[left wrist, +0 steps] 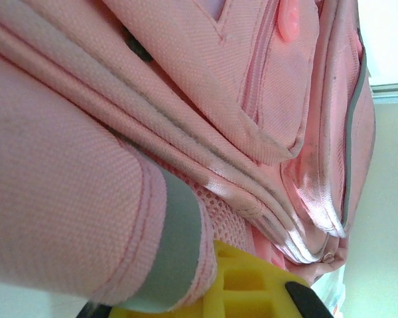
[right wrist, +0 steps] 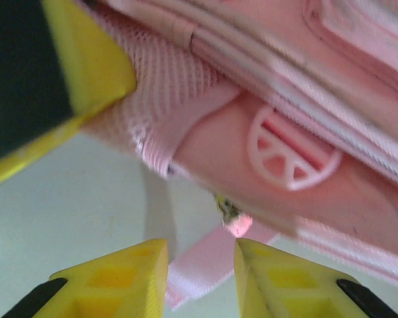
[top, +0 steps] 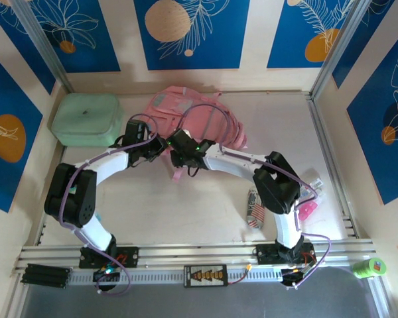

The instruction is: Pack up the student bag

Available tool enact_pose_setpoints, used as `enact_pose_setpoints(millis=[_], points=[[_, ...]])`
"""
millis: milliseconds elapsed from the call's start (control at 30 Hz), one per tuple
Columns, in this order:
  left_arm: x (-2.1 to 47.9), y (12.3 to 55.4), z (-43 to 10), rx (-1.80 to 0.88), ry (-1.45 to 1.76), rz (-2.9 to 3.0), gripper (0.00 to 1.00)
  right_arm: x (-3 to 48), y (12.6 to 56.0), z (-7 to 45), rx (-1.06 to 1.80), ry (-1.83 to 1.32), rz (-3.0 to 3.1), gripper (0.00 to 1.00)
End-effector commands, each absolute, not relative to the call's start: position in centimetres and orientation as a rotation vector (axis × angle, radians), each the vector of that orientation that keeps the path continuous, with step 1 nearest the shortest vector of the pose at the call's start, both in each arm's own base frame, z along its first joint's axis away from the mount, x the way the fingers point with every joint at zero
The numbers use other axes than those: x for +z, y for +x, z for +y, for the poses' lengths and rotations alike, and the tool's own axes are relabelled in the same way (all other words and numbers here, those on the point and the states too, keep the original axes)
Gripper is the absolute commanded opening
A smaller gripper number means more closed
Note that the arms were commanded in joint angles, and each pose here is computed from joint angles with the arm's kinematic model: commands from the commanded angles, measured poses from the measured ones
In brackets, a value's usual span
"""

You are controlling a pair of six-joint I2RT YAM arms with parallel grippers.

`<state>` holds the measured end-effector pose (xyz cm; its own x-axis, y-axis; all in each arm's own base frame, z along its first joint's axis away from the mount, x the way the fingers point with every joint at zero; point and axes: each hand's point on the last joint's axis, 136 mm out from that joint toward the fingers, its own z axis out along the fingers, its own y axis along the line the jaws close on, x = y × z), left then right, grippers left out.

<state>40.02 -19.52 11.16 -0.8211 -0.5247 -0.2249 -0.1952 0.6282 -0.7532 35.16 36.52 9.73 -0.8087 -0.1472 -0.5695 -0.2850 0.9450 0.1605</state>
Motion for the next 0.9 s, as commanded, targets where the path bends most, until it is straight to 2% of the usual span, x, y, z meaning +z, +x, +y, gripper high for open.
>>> enact_pose_setpoints(millis=[0,233,700,867], points=[[15.6,40.7,-22.0,-1.207,-0.429,2.333,0.0,9.2,36.3,35.9,0.255,-0.222,2.519,0.33],[16.0,40.7,-22.2,-1.217,-0.422,2.33,0.0,8.5,37.2,36.2,0.239,-0.211,2.513,0.32],[16.1,40.7,-22.2,-1.205,-0.443,2.328,0.0,10.1,39.8,35.1,0.116,-0.108,2.414,0.19],[16.0,40.7,-22.2,-1.199,-0.447,2.328,0.0,10.5,40.6,34.9,0.099,-0.096,2.394,0.17]])
